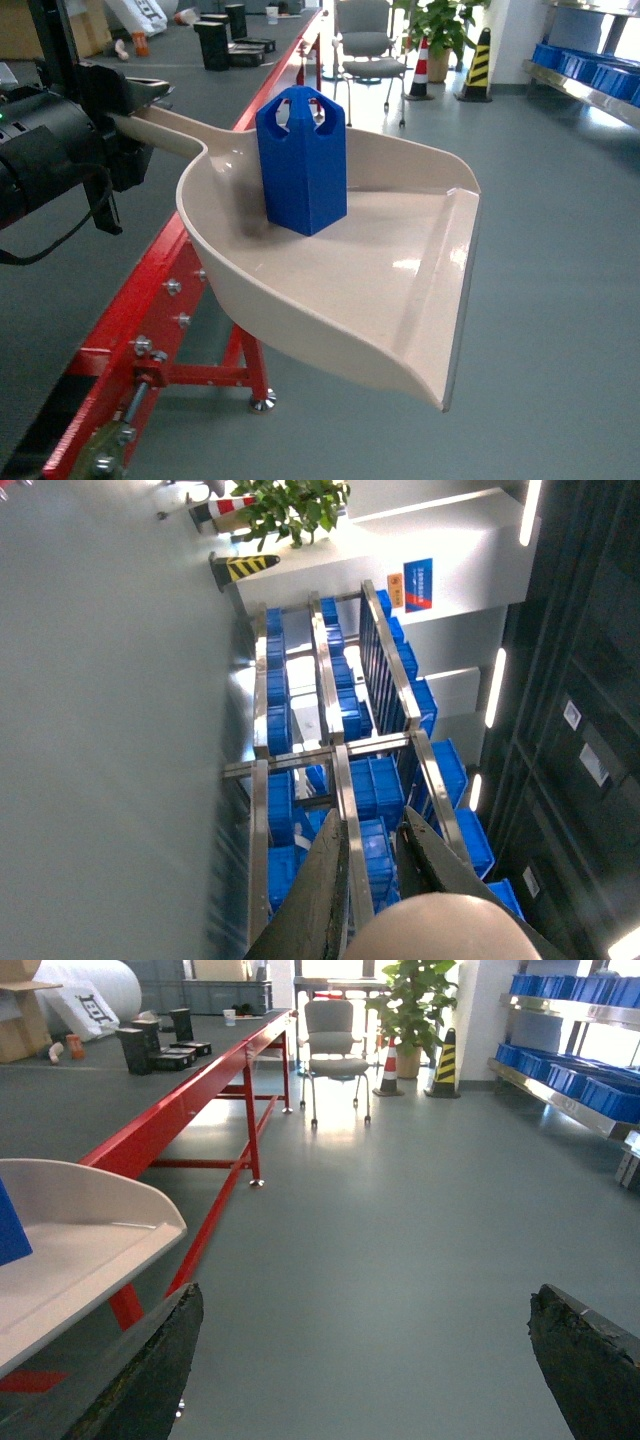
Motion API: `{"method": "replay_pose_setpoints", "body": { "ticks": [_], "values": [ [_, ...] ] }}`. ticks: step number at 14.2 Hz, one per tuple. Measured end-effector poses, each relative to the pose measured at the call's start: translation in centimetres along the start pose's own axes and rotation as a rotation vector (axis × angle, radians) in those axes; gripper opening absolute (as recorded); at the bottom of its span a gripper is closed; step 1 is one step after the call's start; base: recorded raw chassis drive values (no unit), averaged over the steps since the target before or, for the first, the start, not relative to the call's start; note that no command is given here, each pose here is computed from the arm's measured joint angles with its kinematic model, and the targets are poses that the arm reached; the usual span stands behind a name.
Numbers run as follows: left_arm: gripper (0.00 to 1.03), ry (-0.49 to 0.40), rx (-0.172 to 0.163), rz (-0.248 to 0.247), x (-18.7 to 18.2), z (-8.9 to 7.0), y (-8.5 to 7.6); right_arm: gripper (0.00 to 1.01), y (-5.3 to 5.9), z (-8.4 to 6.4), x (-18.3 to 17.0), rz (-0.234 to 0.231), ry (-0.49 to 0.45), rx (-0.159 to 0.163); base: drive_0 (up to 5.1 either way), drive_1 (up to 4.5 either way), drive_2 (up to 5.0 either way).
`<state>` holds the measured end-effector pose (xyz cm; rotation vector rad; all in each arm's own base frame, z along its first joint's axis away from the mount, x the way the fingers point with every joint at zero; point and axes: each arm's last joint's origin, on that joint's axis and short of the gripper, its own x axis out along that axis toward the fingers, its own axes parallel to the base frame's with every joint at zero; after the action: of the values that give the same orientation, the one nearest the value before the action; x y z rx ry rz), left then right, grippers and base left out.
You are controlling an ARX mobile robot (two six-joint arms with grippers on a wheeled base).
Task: Place part in tray to right shelf
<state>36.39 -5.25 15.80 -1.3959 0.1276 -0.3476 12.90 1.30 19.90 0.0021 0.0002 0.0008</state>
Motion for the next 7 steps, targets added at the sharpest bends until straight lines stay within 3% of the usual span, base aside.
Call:
{"method": "replay_pose_setpoints", "body": {
  "ticks": [7],
  "values": [
    [0.12,0.001,-0.001,0.004,0.0,-0.01,0.07,0.98,0.0,0.0,0.0,0.0,0.0,0.0,4.9,-2.97,-1.9]
  ]
}}
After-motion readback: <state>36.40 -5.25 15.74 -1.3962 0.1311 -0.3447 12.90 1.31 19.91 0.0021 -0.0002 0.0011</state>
